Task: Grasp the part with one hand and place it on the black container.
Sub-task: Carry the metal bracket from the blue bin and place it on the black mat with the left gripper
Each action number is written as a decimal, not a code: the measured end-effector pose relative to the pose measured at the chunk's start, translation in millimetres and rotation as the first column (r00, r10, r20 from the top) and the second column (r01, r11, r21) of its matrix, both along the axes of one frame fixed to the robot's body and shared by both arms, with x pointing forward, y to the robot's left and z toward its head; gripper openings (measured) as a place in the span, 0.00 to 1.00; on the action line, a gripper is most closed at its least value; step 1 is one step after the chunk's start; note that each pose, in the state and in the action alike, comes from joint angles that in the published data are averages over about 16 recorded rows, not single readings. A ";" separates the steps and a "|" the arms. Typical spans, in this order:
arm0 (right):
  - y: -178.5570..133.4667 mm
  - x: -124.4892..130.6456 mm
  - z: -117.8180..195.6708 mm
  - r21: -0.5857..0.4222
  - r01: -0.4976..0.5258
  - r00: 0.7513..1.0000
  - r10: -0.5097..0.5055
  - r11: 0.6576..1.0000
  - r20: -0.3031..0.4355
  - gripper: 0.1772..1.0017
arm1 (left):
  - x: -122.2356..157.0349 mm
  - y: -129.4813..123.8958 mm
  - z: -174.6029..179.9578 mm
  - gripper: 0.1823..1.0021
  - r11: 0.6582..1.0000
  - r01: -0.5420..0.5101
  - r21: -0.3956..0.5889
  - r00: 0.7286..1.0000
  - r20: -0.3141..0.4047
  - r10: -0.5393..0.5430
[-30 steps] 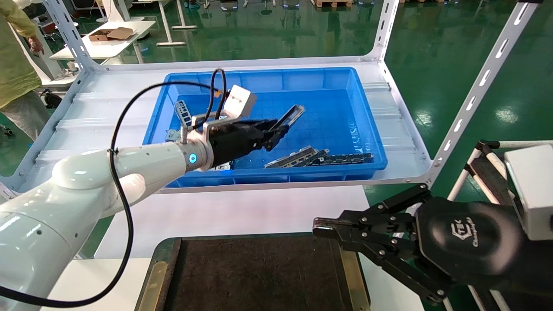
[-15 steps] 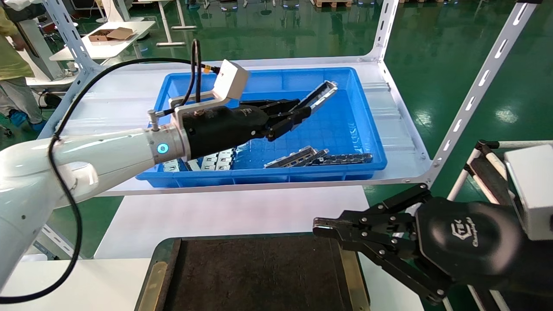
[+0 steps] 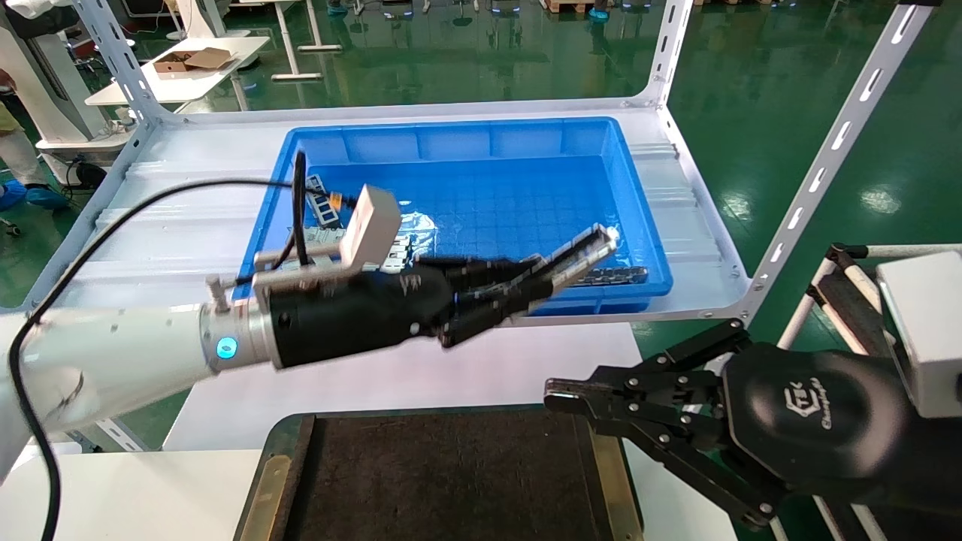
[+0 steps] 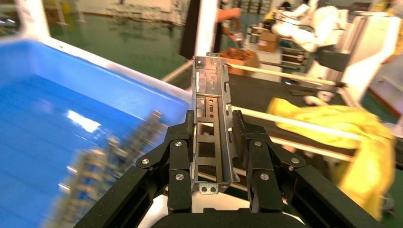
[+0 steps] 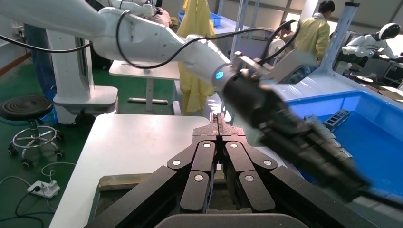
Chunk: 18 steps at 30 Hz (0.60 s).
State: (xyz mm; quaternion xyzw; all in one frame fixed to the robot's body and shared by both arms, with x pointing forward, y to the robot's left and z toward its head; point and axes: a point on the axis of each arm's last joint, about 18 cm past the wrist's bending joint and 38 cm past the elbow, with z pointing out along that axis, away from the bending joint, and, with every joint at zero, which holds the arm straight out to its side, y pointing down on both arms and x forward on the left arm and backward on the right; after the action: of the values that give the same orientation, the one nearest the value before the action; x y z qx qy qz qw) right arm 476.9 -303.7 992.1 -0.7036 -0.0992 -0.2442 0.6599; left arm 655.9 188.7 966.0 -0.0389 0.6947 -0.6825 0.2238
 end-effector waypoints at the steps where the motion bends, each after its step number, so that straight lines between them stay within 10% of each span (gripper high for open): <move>1: 0.0 0.0 0.0 0.000 0.000 1.000 0.000 1.000 0.000 0.02 | -4.1 -0.3 -7.5 0.21 1.000 0.009 0.004 1.000 -0.012 -0.009; 18: 0.0 0.0 0.0 0.000 0.000 1.000 0.000 1.000 0.000 0.02 | -49.1 -16.1 -152.0 0.21 0.988 -0.154 -0.008 0.939 -0.313 0.144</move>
State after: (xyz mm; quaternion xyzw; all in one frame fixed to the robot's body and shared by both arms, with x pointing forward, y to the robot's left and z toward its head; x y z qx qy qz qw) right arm 476.9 -303.7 992.1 -0.7036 -0.0992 -0.2442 0.6599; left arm 606.8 172.6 814.0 -0.2023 0.7053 -0.6599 0.1616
